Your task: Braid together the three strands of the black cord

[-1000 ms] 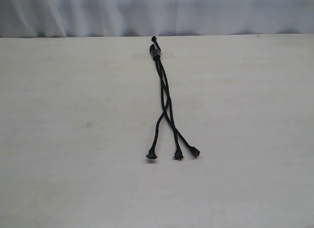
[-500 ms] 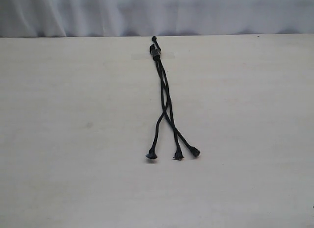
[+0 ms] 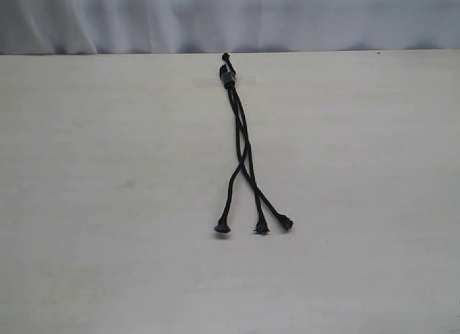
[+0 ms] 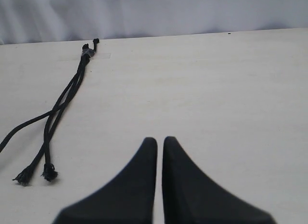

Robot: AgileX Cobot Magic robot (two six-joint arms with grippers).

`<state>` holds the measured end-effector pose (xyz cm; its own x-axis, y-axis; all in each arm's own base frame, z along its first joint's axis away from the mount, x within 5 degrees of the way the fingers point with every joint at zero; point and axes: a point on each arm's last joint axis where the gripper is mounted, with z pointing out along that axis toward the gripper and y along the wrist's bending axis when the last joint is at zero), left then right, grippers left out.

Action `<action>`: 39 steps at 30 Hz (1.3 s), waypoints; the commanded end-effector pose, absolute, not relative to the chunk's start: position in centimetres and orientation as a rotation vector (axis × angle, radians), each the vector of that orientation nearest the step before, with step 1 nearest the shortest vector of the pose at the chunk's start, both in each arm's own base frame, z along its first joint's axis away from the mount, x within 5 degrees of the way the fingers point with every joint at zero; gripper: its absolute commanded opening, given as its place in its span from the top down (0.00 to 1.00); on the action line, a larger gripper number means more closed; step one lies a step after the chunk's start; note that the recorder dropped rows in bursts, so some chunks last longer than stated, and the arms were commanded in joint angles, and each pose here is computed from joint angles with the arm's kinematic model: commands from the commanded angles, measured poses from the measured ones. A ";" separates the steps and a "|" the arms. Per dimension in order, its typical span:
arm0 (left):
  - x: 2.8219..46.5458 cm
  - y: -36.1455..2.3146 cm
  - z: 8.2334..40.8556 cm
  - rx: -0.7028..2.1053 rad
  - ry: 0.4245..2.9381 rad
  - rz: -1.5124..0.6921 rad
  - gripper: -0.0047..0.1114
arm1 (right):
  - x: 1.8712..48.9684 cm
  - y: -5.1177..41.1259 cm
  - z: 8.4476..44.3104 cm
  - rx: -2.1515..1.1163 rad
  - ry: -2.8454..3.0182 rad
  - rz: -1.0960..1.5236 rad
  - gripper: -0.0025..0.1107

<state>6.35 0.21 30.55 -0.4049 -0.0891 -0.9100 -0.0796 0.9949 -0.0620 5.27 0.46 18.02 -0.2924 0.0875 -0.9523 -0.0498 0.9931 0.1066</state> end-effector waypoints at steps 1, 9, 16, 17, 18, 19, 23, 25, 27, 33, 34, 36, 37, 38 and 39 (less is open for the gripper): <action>6.3 0.2 30.5 -0.120 1.983 -0.010 0.96 | 5.3 0.4 18.1 0.010 1.845 0.122 0.94; 6.3 0.2 30.5 -0.120 1.983 -0.010 0.96 | 5.3 0.4 18.1 0.010 1.845 0.122 0.94; 6.3 0.5 30.4 -0.100 1.998 0.057 0.96 | 5.3 0.4 18.1 0.010 1.845 0.122 0.94; 6.2 0.6 30.4 -0.099 1.999 0.061 0.96 | 5.3 0.4 18.1 0.010 1.845 0.122 0.94; 6.2 0.6 30.4 -0.097 2.000 0.067 0.96 | 5.3 0.4 18.1 0.010 1.845 0.122 0.94; 6.2 0.6 30.4 -0.096 1.997 0.070 0.96 | 5.3 0.4 18.1 0.010 1.845 0.122 0.94; 6.3 0.9 30.5 -0.074 1.948 0.133 0.96 | 5.3 0.4 18.1 0.010 1.845 0.122 0.94; 6.6 1.1 30.1 -0.076 1.857 0.163 0.96 | 5.3 0.4 18.1 0.010 1.845 0.122 0.94; 6.9 1.2 29.0 -0.100 1.748 0.162 0.96 | 5.3 0.4 18.1 0.010 1.845 0.122 0.94; 6.4 1.6 23.6 -0.153 1.618 0.225 0.96 | 5.3 0.4 18.1 0.010 1.845 0.122 0.94; 6.3 1.6 22.8 -0.165 1.625 0.228 0.96 | 5.3 0.4 18.1 0.010 1.845 0.122 0.94; 6.0 1.6 21.5 -0.175 1.636 0.236 0.96 | 5.3 0.4 18.1 0.010 1.845 0.122 0.94; 5.9 1.6 20.9 -0.175 1.638 0.236 0.96 | 5.3 0.4 18.1 0.010 1.845 0.122 0.94; 5.8 1.5 20.5 -0.175 1.635 0.236 0.96 | 5.3 0.4 18.1 0.010 1.845 0.122 0.94; 5.6 1.5 20.0 -0.174 1.638 0.234 0.96 | 5.3 0.4 18.1 0.010 1.845 0.122 0.94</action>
<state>5.92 1.58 20.95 -0.1065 0.0275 -0.9939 -0.2502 0.9667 0.0535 5.27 0.46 18.02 -0.2924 0.0875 -0.9523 -0.0498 0.9931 0.1066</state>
